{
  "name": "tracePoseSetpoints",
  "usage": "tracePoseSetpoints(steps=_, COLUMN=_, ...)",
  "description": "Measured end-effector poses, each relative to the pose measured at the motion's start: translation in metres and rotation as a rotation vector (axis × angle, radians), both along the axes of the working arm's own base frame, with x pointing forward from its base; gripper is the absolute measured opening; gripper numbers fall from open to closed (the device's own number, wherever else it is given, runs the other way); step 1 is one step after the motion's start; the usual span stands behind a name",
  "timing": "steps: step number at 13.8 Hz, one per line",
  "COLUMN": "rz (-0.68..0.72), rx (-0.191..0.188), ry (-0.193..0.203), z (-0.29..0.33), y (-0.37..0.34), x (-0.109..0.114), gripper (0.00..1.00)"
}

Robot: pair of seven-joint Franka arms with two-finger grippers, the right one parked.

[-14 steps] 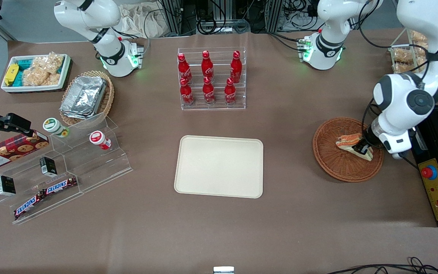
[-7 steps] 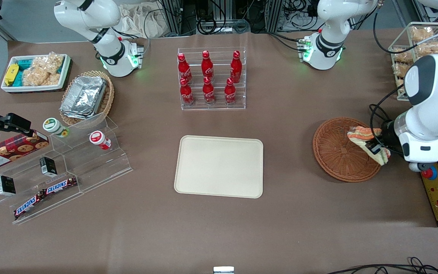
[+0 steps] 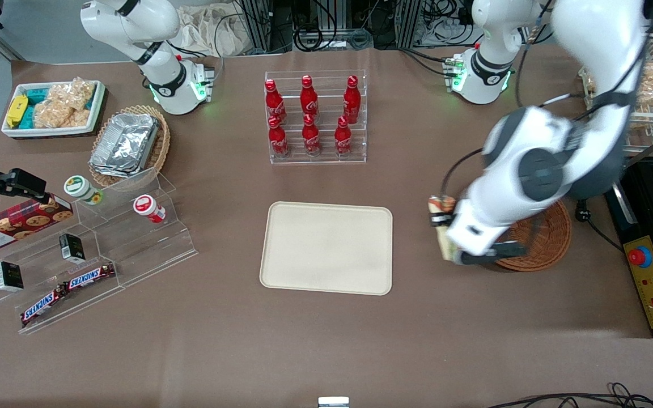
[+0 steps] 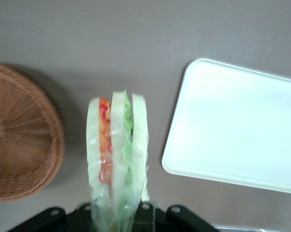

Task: Place sandwich from basket to tray
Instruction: 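Carry the sandwich over the cream tray and lower it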

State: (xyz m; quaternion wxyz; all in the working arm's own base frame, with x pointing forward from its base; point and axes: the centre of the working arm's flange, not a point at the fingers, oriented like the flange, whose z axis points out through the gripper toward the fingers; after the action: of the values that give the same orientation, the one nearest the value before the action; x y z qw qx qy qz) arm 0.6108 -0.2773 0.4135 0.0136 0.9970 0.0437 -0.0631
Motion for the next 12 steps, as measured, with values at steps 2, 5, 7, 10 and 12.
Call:
tracePoseSetpoints(steps=2, rz=-0.090, rx=-0.004, ry=-0.013, z=-0.051, y=-0.050, x=-0.007, gripper=0.20)
tracePoseSetpoints(steps=5, rz=-0.132, rx=-0.037, ry=-0.001, z=-0.114, y=-0.091, x=-0.015, gripper=0.20)
tracePoseSetpoints(steps=7, rz=-0.152, rx=-0.052, ry=-0.033, z=-0.144, y=-0.100, x=-0.012, gripper=0.20)
tracePoseSetpoints(steps=10, rz=-0.147, rx=-0.076, ry=-0.062, z=-0.188, y=-0.113, x=-0.012, gripper=0.20)
tracePoseSetpoints(steps=12, rz=-0.148, rx=-0.067, ry=-0.066, z=-0.199, y=-0.119, x=-0.015, gripper=0.20)
